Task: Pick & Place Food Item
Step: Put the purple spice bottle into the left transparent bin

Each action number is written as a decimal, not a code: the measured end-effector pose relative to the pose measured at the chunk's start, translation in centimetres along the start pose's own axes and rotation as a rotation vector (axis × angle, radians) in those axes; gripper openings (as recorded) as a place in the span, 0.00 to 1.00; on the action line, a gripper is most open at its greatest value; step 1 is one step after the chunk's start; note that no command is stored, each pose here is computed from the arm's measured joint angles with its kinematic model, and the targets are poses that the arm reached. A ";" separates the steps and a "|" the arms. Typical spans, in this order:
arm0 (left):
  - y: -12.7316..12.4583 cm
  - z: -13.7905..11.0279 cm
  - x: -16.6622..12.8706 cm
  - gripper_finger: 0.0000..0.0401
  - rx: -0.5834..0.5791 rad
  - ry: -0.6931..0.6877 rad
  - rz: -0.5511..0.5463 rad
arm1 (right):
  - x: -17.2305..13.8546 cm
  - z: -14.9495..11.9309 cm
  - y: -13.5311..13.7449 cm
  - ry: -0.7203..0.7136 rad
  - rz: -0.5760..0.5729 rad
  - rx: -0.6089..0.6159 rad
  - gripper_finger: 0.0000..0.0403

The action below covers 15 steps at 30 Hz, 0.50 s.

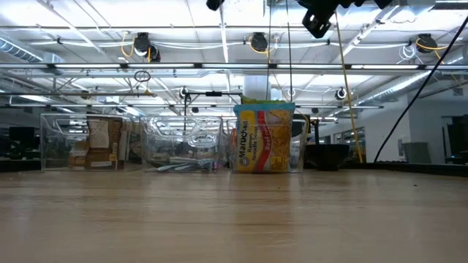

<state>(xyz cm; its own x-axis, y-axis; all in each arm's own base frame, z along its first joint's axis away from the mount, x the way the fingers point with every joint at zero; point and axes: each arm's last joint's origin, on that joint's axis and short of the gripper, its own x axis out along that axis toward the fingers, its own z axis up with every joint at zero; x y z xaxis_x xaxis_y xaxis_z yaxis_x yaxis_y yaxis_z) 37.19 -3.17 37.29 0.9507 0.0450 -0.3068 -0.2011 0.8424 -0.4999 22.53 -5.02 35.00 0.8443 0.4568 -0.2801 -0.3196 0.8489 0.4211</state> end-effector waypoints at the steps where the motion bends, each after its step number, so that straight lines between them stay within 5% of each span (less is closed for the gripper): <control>1: 0.1 0.0 0.1 0.56 -0.010 0.009 -0.003 | 0.0 0.0 0.0 -0.002 -0.001 0.001 0.48; 15: 0.5 0.3 0.2 0.56 -0.050 0.060 -0.086 | 0.0 0.2 0.1 -0.011 0.005 -0.009 0.48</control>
<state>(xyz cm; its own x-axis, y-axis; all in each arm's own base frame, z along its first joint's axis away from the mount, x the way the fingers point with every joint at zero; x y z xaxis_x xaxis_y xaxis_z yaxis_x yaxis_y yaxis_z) 37.36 -2.59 37.19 0.9494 -0.0598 -0.3083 -0.1324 0.8141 -0.5654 22.56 -5.04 35.18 0.8472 0.4585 -0.2683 -0.3281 0.8489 0.4145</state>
